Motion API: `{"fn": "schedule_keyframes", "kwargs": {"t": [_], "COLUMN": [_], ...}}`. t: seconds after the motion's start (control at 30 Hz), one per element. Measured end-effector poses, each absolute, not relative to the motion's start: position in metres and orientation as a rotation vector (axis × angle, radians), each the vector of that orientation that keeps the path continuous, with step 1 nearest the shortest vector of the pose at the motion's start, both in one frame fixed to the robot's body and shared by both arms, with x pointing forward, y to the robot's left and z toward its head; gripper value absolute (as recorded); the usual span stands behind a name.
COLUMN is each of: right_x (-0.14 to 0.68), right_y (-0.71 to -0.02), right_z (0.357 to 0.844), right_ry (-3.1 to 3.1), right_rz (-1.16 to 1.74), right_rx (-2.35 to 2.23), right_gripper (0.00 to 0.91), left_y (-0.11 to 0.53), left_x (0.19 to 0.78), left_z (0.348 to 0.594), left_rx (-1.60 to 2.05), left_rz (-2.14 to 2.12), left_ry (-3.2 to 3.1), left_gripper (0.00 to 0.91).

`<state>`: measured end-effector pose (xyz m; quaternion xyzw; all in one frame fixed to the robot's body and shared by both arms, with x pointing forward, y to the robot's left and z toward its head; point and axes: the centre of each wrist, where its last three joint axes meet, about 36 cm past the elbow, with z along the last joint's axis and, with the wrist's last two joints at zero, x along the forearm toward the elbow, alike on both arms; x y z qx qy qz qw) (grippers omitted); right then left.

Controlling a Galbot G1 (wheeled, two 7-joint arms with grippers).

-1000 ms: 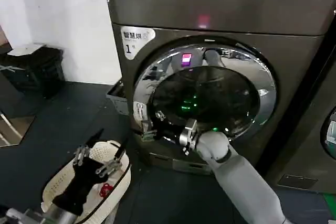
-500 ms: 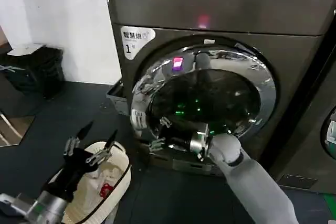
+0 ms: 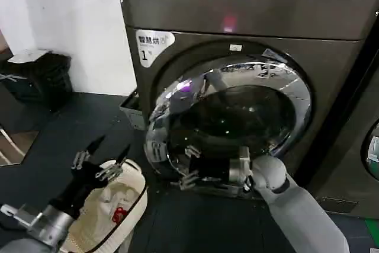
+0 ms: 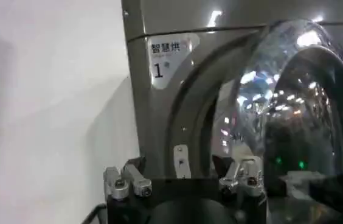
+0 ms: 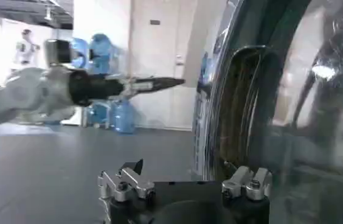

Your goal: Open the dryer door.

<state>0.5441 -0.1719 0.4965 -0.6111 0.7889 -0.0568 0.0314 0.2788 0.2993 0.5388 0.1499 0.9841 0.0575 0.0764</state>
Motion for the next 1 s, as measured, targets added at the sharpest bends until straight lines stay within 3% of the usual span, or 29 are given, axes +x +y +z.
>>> {"fn": "schedule_keyframes", "kwargs": {"t": [0.63,1.0], "right_x": [0.52,0.504], "right_y": [-0.219,-0.247], "right_z": [0.487,0.479], "right_ry": [2.133,1.971], "right_rz": [-0.146,-0.175], "right_rx": [-2.223,-2.398], "right_gripper": [0.907,0.907], "left_y": [0.323,0.341], "left_x": [0.297,0.319], "left_z": [0.55,0.555], "left_rx": [0.516,0.702], "left_rz": [0.167,-0.04], "left_ry": [2.961,2.894], "left_gripper": [0.907,0.907]}}
